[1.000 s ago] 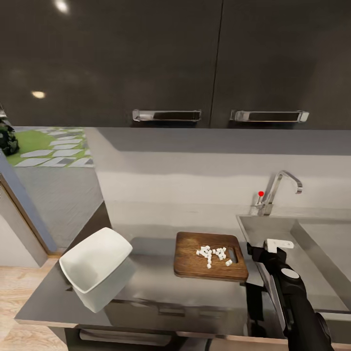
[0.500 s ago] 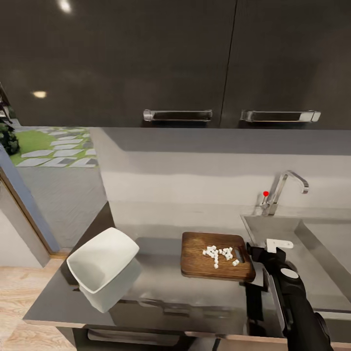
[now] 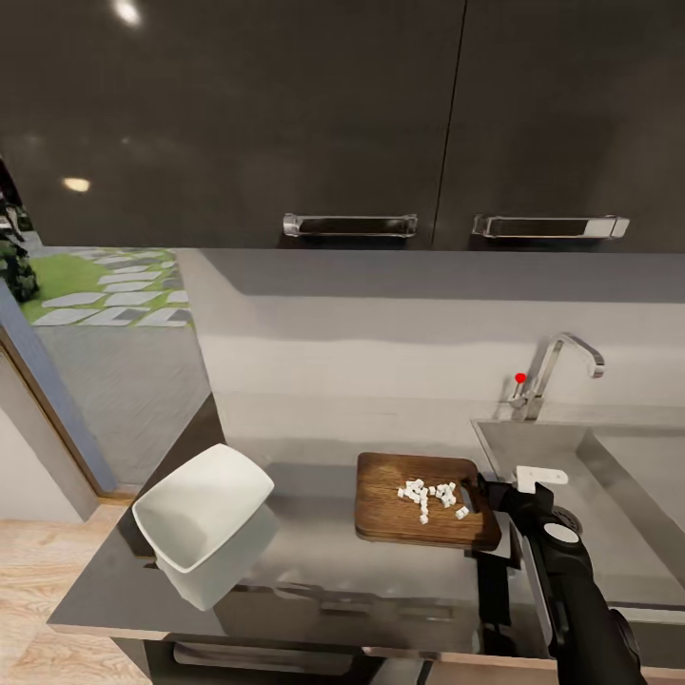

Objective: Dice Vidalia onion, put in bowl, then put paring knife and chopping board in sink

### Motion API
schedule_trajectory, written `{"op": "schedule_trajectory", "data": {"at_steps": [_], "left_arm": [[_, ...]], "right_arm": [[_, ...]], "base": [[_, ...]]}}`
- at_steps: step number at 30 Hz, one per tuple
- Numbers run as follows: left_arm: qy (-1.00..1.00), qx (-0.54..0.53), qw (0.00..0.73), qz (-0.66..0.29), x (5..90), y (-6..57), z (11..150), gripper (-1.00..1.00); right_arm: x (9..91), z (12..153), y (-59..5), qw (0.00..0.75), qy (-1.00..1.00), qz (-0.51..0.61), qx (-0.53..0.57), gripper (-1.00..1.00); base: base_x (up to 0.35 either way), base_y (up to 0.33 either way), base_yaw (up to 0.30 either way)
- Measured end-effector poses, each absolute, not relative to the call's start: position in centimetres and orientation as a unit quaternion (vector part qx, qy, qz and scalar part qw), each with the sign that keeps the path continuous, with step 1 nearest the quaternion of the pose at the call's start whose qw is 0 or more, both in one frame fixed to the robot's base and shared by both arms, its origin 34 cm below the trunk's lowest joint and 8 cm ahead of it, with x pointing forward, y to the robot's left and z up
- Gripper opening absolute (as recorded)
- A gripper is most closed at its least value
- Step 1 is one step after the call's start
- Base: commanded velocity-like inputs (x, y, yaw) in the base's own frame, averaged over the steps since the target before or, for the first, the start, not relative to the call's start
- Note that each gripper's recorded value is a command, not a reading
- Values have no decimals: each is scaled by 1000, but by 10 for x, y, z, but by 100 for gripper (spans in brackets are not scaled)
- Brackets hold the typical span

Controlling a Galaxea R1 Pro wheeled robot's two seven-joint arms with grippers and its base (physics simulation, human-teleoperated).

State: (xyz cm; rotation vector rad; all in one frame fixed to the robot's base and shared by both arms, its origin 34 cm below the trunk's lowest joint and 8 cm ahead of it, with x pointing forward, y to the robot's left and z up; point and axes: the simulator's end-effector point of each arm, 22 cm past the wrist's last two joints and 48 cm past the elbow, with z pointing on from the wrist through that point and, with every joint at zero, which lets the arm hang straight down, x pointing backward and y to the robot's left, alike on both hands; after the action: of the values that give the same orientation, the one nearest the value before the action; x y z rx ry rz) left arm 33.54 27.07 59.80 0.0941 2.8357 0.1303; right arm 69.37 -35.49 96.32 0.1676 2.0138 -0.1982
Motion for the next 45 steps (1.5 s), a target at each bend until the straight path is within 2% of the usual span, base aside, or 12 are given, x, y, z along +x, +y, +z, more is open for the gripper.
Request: {"op": "schedule_trajectory", "data": {"at_steps": [45], "left_arm": [[991, 34, 119, 45, 312, 271, 586, 100]], "right_arm": [[691, 922, -346, 496, 862, -77, 70, 100]], "base": [[0, 0, 0]]}}
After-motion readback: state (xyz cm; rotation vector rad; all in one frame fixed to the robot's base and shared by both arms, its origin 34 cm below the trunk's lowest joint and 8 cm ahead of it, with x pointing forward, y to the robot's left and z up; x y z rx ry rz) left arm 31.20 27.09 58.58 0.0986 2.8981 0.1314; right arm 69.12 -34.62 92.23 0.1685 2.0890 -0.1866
